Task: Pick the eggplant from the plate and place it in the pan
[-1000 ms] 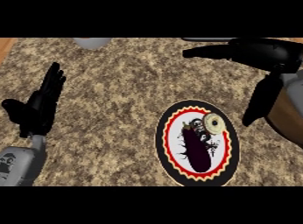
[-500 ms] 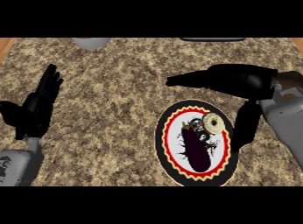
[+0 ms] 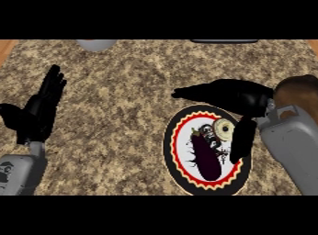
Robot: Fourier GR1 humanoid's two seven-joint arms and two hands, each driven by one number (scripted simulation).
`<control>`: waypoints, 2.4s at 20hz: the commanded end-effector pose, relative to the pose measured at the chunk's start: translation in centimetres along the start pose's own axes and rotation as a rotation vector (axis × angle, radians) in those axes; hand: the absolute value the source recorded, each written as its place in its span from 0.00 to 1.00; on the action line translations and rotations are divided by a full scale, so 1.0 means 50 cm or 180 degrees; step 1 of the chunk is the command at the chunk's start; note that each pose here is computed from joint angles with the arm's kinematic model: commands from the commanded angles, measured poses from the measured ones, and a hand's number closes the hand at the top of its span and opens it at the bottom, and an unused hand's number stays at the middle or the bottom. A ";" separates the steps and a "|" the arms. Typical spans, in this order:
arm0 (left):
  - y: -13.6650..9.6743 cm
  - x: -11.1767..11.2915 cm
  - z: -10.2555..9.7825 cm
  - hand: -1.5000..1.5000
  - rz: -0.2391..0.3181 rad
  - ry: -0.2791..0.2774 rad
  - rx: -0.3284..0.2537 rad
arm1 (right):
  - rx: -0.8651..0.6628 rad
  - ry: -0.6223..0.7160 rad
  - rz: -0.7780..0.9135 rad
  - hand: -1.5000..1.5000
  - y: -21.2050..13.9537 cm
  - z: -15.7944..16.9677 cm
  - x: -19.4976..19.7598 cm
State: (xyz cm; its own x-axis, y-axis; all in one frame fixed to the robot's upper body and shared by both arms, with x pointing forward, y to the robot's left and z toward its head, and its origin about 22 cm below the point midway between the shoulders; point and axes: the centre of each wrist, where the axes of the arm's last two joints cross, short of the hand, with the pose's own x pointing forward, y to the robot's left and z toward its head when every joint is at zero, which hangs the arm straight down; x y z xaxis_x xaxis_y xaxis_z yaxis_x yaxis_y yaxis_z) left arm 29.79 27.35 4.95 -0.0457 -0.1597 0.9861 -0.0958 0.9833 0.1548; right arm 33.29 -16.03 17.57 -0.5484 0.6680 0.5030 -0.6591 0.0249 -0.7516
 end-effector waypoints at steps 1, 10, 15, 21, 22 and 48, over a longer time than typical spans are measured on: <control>0.006 0.004 0.015 0.50 -0.0027 0.0015 0.0010 | 0.0138 0.0186 0.0056 0.00 0.026 0.005 -0.047; 0.001 -0.015 -0.007 0.50 0.0034 -0.0001 -0.0027 | 0.0548 0.0041 0.0129 0.00 0.063 -0.079 -0.043; 0.030 0.011 -0.007 0.50 -0.0046 -0.0015 0.0012 | 0.0537 0.0056 0.0214 0.00 0.055 -0.063 -0.019; 0.031 0.004 -0.004 0.50 0.0025 0.0018 0.0034 | 0.0716 0.0269 0.0621 0.00 0.124 -0.078 -0.026; -0.013 0.013 -0.009 0.50 -0.0011 0.0024 0.0031 | 0.0777 0.0323 0.0727 0.00 0.113 -0.086 -0.029; 0.000 -0.005 0.004 0.50 -0.0021 0.0032 -0.0029 | 0.1135 0.0641 0.0968 0.00 0.216 -0.175 -0.073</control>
State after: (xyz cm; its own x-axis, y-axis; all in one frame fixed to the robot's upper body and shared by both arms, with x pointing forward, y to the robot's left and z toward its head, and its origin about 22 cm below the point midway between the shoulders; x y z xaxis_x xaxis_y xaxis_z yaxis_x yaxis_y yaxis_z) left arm 29.86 27.33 5.03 -0.0428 -0.1584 0.9864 -0.0975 0.9833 0.1537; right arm 32.33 -11.45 4.78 -0.6643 0.7285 0.1671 -0.6252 -0.4191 -0.6584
